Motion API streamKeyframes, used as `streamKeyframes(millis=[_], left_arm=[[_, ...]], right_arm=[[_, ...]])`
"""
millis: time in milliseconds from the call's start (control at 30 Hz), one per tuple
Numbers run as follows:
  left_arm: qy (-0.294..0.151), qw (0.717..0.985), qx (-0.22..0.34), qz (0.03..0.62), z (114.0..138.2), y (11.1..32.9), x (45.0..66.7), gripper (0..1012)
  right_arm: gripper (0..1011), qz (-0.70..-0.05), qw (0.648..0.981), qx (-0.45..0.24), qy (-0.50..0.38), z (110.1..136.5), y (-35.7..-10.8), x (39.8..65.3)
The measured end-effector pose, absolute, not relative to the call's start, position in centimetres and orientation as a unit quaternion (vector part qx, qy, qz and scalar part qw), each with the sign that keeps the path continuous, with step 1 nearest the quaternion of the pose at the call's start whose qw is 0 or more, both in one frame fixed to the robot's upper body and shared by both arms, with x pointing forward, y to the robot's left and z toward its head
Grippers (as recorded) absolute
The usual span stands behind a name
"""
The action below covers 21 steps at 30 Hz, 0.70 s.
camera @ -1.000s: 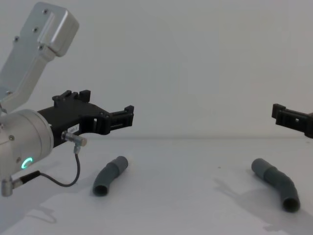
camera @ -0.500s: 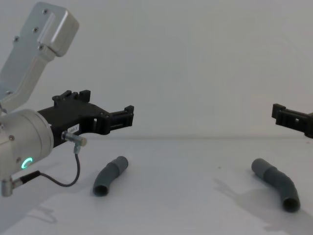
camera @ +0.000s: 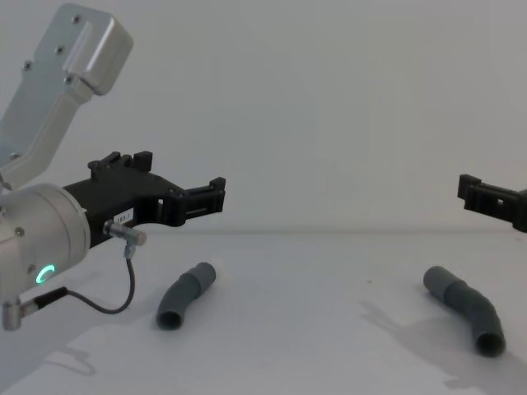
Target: Use both hands to pick up one end of the pipe from the table, align the ends, and insert them.
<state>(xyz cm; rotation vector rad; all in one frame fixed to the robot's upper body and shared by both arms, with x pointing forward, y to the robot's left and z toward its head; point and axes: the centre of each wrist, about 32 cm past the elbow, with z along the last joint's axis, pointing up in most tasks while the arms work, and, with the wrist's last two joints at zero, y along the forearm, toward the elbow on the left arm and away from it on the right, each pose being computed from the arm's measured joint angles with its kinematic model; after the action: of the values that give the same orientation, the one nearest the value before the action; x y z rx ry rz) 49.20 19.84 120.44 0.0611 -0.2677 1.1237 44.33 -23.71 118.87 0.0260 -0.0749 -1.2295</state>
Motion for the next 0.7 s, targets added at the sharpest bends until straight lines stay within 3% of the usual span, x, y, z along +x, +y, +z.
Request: streamKeyframes(millis=[700], left_arm=[[-0.126,0.837,0.029,0.531,120.44,19.84,49.20,1001]], right_arm=[[1000,-0.577,0.816,0.012,-0.035,118.87,-23.71,44.33]])
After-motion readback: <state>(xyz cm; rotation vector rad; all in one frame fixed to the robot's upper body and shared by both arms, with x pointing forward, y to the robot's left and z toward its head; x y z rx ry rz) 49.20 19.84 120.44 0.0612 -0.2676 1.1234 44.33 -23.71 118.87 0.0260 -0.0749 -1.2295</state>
